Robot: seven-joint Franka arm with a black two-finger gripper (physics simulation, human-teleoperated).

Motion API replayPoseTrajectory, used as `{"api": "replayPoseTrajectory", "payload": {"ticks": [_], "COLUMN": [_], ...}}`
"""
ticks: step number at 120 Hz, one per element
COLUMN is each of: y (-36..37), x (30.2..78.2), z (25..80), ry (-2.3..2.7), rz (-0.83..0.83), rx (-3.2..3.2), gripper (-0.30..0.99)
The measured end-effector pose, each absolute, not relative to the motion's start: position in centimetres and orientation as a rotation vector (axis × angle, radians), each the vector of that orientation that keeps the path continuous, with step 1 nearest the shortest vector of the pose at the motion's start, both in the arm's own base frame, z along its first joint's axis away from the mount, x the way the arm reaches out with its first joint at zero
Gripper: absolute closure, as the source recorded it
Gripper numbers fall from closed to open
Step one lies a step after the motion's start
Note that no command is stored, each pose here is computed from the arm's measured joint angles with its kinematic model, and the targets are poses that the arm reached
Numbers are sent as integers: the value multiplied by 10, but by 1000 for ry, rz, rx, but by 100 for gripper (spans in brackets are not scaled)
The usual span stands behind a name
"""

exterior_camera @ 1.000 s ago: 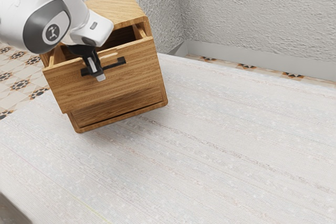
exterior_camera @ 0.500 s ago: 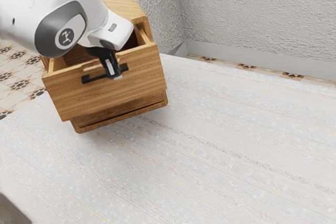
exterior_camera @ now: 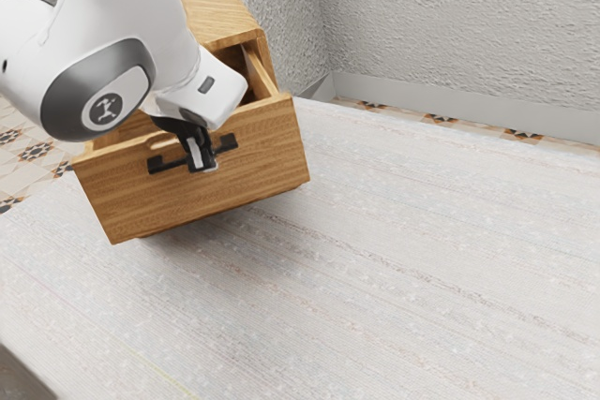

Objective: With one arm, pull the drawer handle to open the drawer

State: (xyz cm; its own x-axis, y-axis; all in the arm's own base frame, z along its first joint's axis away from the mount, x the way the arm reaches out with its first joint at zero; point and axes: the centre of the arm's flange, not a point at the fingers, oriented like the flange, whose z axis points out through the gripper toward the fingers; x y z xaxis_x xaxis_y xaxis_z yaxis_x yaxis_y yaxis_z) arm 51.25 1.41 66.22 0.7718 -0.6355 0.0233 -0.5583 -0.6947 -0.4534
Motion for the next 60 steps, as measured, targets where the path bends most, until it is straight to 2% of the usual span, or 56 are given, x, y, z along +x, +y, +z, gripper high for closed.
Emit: {"api": "replayPoseTrajectory", "payload": {"ticks": [60], "y": [-1], "x": [498], "z": [659], "ry": [908], "rz": [-224], "rx": [-2511], "gripper": [68]}}
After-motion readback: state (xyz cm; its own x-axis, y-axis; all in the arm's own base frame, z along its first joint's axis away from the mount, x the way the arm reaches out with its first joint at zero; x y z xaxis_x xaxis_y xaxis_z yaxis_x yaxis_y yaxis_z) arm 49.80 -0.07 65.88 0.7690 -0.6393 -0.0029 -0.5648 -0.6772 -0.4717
